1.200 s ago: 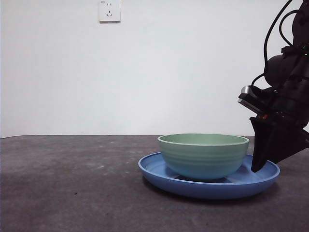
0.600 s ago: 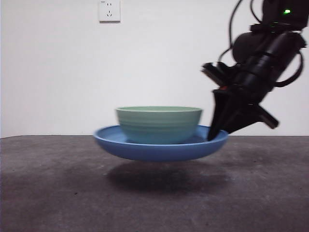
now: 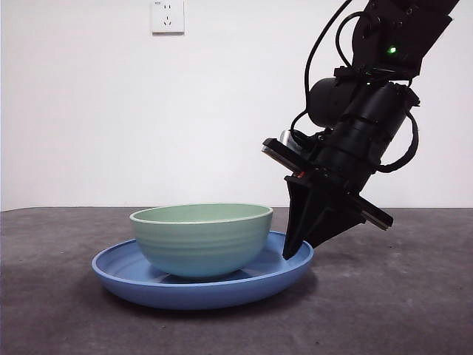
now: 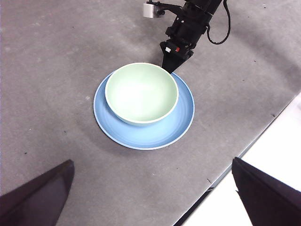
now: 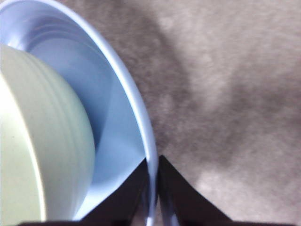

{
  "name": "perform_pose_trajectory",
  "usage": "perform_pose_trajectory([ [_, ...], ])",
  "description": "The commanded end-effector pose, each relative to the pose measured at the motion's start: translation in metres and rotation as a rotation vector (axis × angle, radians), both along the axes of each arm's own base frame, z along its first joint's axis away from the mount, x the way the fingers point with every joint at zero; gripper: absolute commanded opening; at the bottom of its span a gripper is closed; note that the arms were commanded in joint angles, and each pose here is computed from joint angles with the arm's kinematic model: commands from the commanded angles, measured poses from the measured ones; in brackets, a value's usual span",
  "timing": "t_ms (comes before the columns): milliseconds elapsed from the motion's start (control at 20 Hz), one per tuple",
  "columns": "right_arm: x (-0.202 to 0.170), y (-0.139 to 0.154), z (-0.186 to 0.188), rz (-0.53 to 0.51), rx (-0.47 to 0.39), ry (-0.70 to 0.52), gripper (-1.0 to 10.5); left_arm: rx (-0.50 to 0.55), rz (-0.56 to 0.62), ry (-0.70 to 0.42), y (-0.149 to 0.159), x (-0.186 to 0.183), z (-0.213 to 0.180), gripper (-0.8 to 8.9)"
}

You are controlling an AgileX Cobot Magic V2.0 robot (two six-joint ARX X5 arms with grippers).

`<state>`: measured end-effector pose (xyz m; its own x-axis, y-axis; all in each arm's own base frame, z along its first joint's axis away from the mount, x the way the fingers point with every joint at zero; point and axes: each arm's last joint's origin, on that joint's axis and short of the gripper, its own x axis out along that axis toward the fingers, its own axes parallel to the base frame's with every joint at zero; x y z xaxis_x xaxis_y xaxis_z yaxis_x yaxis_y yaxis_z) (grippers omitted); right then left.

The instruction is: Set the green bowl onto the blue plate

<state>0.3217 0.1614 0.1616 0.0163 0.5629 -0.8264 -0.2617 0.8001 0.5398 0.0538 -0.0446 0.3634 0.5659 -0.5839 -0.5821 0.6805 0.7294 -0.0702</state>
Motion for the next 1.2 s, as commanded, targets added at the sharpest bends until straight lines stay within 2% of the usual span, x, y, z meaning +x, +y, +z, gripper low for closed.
perform_pose_trajectory([
  [50,0.003,0.003,0.001,-0.002,0.0,-0.01,0.1,-0.009,-0.006,-0.011,-0.001,0.0,0.003,5.94],
  [250,0.004,0.004,0.001,-0.006,-0.001,-0.01,0.2,-0.009,-0.006,-0.011,-0.001,0.0,0.003,5.94],
  [400,0.004,0.004,0.001,-0.003,0.002,-0.017,2.4,-0.009,-0.006,-0.011,-0.001,0.0,0.003,5.94],
  [450,0.005,0.003,0.003,-0.002,0.003,-0.024,2.9,-0.009,-0.006,-0.011,-0.001,0.0,0.003,5.94],
  [650,0.016,-0.006,0.023,-0.03,0.011,-0.061,3.0,-0.009,-0.006,-0.011,-0.001,0.0,0.003,5.94],
  [750,0.022,-0.014,0.046,-0.045,-0.009,-0.084,3.0,-0.009,-0.006,-0.011,-0.001,0.0,0.003,5.94],
  [900,0.022,-0.026,0.087,-0.063,-0.123,-0.152,3.2,-0.009,-0.006,-0.011,-0.001,0.0,0.003,5.94],
  [950,0.017,-0.03,0.104,-0.069,-0.153,-0.177,3.6,-0.009,-0.006,-0.011,-0.001,0.0,0.003,5.94],
  [1200,-0.04,-0.049,0.185,-0.057,-0.161,-0.325,5.3,-0.009,-0.006,-0.011,-0.001,0.0,0.003,5.94],
])
